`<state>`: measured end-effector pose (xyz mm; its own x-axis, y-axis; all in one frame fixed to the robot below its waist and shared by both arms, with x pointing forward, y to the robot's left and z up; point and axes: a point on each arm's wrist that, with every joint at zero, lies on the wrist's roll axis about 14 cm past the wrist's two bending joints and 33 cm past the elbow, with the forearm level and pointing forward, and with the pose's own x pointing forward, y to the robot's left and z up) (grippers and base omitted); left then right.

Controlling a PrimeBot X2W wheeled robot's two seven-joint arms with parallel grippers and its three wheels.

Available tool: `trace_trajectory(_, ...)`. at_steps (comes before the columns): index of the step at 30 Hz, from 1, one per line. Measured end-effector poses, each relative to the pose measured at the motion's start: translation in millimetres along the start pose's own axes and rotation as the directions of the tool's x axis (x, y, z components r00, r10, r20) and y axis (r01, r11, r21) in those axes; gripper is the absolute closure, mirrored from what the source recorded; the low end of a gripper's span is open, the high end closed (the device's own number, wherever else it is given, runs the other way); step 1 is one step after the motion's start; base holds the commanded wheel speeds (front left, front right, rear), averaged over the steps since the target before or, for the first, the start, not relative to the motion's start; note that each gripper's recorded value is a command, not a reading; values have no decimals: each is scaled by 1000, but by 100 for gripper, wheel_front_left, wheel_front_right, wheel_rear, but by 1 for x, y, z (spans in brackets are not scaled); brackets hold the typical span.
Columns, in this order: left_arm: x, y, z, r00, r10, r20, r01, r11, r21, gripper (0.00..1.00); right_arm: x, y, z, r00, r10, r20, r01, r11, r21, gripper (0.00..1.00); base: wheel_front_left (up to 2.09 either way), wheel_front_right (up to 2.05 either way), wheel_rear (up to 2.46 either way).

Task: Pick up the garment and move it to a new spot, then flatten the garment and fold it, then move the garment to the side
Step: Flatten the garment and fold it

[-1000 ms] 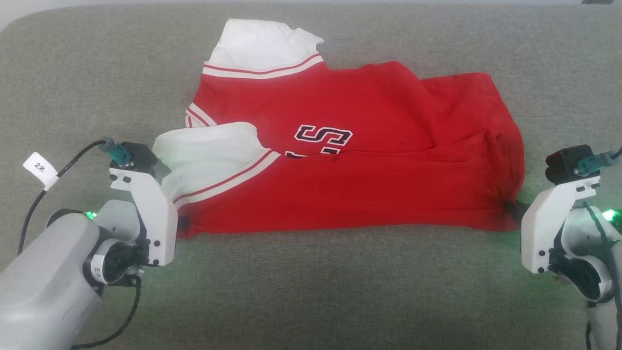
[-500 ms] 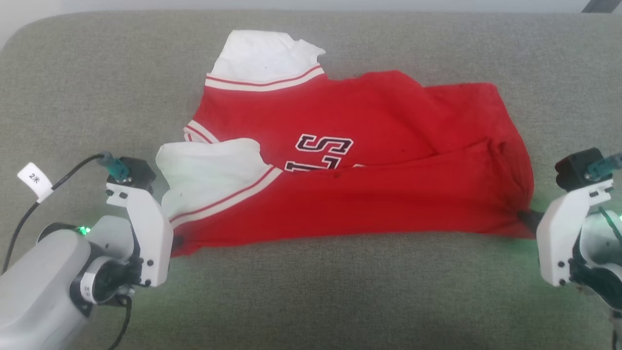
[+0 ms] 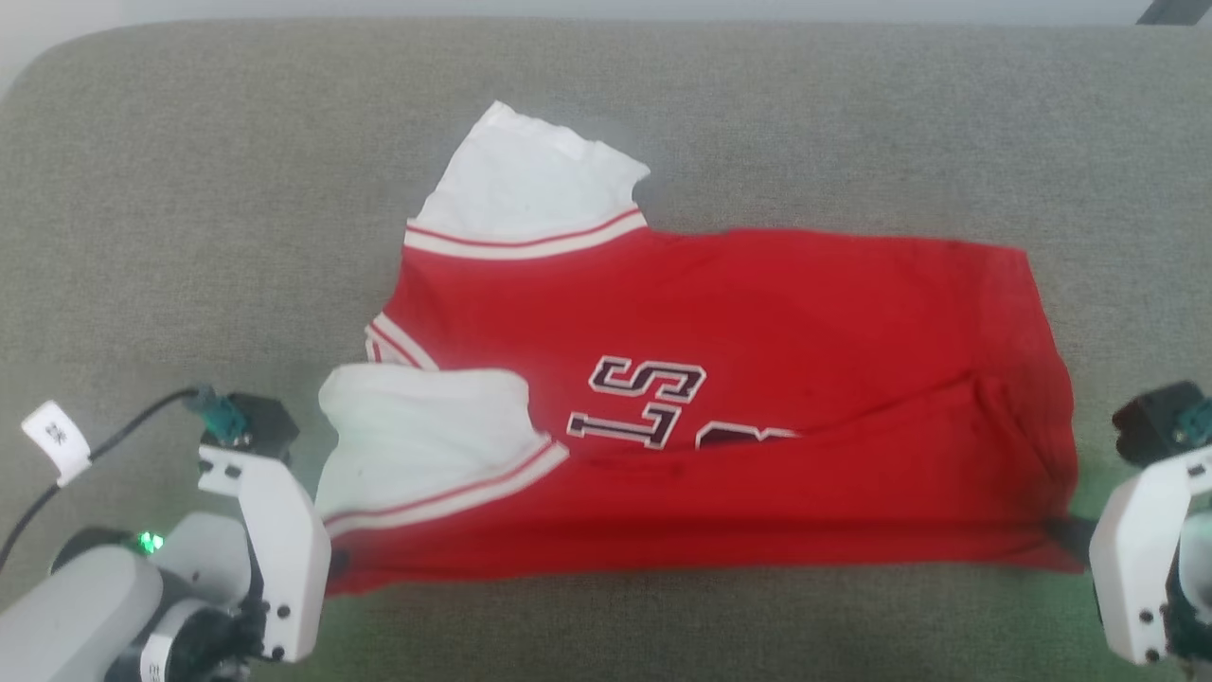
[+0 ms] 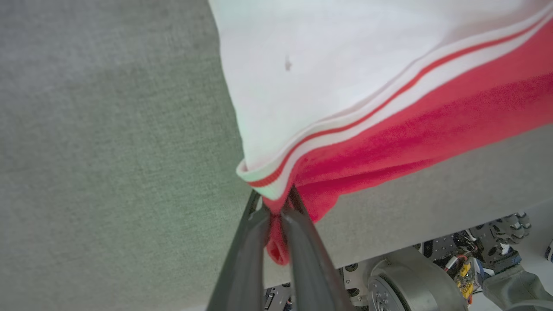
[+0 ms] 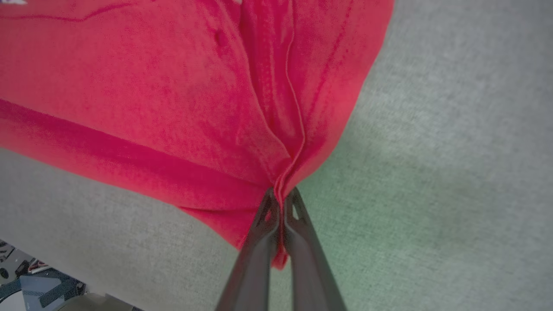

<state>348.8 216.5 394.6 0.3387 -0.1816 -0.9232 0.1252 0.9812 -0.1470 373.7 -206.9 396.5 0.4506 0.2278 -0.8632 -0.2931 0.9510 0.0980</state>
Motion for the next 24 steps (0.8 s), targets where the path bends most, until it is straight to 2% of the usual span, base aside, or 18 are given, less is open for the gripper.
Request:
trace_trajectory(6,3,-1,-15,999,-5,-36,4,1000,-24,100,4,2,-17,999,11,-42,-10,999,33,100,0,0,0)
trace_trajectory(7,4,-1,-15,999,-4,-35,3,1000,-27,93,5,3,-18,999,14,-40,-12,999,39,100,0,0,0)
trace_trajectory(8,6,-1,-16,999,-5,-34,4,1000,-28,67,6,4,-18,999,16,-42,-14,999,38,100,0,0,0)
trace_trajectory(9,7,-1,-16,999,-4,-37,3,999,-32,55,7,5,-18,999,15,-42,-14,999,31,100,0,0,0)
trace_trajectory(10,8,1,-18,999,0,-43,-2,999,-35,7,9,5,-17,999,18,-39,-16,999,34,100,0,0,0)
trace_trajectory(11,9,2,-18,999,3,-45,-4,999,-36,0,10,7,-18,999,22,-40,-20,999,34,71,0,0,0)
trace_trajectory(12,10,3,-18,999,7,-48,-9,999,-39,0,10,8,-17,999,24,-37,-23,999,30,29,0,0,0)
trace_trajectory(13,9,3,-18,999,8,-50,-10,999,-39,0,10,9,-16,999,26,-33,-25,999,27,0,0,0,0)
trace_trajectory(18,1,9,-2,999,31,-22,-31,999,-12,0,6,9,-10,999,31,6,-31,999,34,0,0,0,0)
trace_trajectory(24,-22,11,35,997,61,51,-64,996,63,0,-9,-2,16,989,-8,147,1,999,46,0,0,0,0)
